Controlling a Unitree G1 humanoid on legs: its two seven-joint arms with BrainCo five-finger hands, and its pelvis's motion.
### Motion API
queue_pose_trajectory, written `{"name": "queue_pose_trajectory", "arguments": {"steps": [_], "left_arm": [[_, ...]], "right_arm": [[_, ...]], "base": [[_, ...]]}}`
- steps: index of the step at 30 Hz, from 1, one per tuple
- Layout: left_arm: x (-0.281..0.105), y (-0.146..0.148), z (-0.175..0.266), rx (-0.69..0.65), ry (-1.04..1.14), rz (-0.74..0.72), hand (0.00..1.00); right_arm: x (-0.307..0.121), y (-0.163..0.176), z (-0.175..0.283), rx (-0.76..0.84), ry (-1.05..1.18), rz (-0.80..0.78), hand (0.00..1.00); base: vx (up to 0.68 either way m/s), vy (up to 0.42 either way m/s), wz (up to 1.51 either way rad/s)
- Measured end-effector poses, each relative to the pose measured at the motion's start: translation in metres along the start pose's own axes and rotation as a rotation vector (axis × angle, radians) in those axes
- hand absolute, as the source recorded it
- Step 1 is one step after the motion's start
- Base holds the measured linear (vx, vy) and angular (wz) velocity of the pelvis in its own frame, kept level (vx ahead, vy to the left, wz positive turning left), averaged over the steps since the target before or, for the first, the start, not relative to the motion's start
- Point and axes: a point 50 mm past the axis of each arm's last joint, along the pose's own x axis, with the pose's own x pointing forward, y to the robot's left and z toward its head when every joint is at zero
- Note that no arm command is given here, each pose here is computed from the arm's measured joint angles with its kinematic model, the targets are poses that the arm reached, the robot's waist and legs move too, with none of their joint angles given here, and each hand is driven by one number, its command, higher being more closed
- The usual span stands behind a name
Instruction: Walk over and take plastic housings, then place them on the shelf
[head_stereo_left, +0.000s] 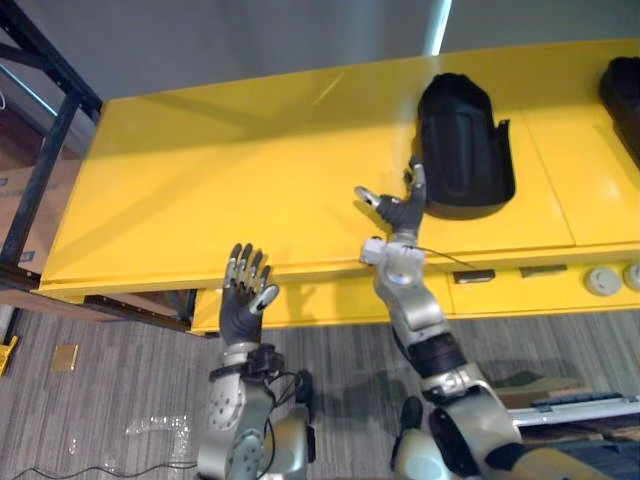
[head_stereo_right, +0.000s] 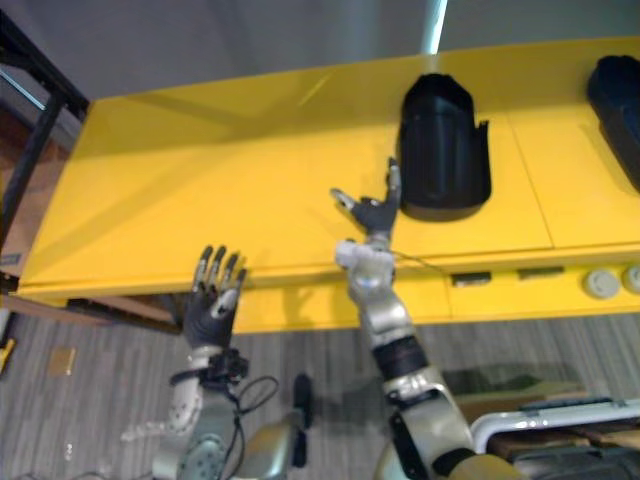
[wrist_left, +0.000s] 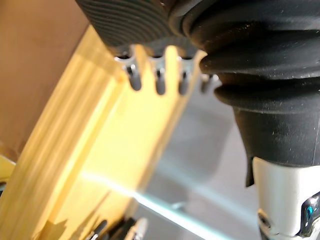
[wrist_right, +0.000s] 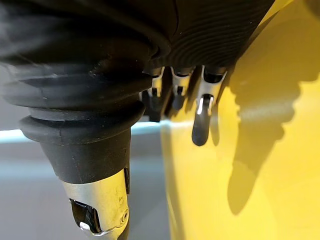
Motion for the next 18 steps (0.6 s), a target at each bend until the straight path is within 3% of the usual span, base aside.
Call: {"name": "queue_pose_trajectory", "arguments": {"steps": [8,13,14,18], "left_arm": [[-0.001,0.000,-0.002,0.001,0.010,-0.004,0.00],[-0.005,0.004,-0.005,0.008,0.030,0.015,0.00],[-0.007,0.006,-0.005,0.012,0.036,0.024,0.00],[-0.012,0.013,-0.008,0.030,0.066,0.048,0.00]], "right_arm": [[-0.008,-0.003,0.002,0.051,-0.062,0.144,0.00],[-0.044,-0.021,0.045,0.143,-0.300,0.274,0.00],[-0.048,-0.030,0.055,0.148,-0.355,0.290,1.00],[-0.064,-0.070,0.079,0.134,-0.500,0.271,1.00]], "base": [[0.01,-0.005,-0.02],[0.03,-0.015,-0.13],[0.01,-0.015,-0.08],[0.00,-0.012,-0.22]]}}
